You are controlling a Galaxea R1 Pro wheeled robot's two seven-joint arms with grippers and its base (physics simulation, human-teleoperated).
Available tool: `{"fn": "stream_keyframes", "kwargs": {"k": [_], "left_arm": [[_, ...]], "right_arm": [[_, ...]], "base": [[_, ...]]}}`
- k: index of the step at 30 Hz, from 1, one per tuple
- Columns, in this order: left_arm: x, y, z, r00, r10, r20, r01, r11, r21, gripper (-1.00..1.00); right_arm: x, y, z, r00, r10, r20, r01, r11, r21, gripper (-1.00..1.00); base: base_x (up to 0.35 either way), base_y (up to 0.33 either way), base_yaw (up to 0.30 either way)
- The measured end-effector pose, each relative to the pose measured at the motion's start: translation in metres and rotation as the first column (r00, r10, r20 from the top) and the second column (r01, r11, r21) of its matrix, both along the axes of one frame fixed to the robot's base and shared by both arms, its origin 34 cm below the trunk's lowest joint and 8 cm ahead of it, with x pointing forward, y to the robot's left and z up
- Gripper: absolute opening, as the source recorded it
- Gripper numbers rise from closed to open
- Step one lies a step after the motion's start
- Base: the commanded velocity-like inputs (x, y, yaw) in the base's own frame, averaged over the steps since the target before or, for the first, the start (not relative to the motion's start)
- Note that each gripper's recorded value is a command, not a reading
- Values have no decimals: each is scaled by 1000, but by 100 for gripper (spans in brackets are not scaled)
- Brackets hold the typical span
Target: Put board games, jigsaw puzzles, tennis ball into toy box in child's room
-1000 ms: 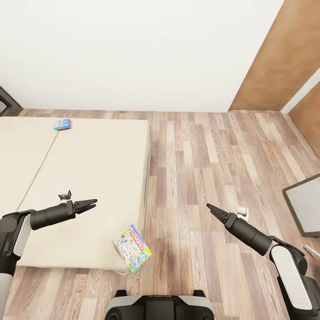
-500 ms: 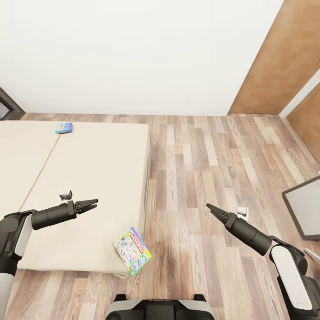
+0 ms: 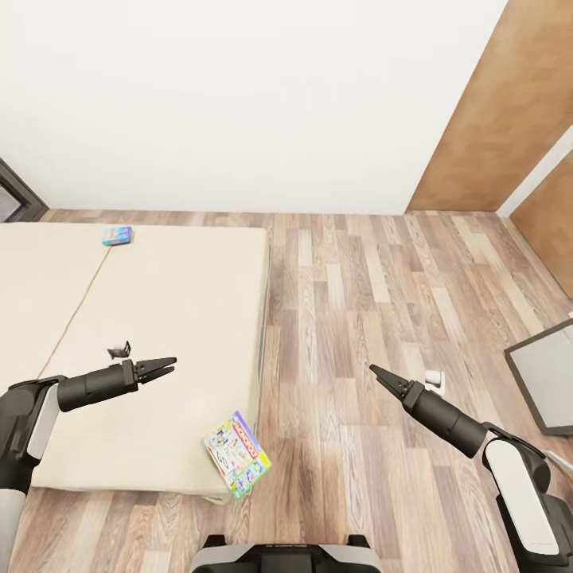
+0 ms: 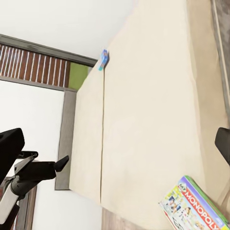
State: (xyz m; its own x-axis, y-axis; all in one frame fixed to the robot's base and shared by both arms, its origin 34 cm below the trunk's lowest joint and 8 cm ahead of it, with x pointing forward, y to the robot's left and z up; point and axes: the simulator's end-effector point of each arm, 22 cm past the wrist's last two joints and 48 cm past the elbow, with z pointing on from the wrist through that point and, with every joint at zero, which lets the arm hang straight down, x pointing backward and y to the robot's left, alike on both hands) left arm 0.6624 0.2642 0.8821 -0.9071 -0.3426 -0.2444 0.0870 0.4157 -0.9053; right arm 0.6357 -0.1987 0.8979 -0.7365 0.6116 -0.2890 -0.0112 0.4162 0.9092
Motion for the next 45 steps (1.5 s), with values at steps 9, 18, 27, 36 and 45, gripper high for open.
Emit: {"fn": "stream_keyframes", "kwargs": {"k": [9,18,27,36,45], "left_arm": [[0,-4,7,1000,-12,11,12,1000,1,100],[1,-5,15,1000,-16,24,16,1000,1,100],[2,-5,23,999,-17,38,17,1000,2,100],[4,-6,31,998,-18,53,18,1000,3,100],[5,-6,39,998,-18,68,18,1000,3,100]], "right_arm": [[2,0,8,1000,-1,17,1,1000,0,100],[3,0,16,999,0,32,0,1000,0,100],[4,0,24,999,-1,46,1,1000,1,100],[5,1,32,998,-1,61,1,1000,1,100],[7,0,40,997,0,76,0,1000,0,100]], "base": [[0,0,0],[0,0,0],[0,0,0],[0,0,0],[0,0,0]]}}
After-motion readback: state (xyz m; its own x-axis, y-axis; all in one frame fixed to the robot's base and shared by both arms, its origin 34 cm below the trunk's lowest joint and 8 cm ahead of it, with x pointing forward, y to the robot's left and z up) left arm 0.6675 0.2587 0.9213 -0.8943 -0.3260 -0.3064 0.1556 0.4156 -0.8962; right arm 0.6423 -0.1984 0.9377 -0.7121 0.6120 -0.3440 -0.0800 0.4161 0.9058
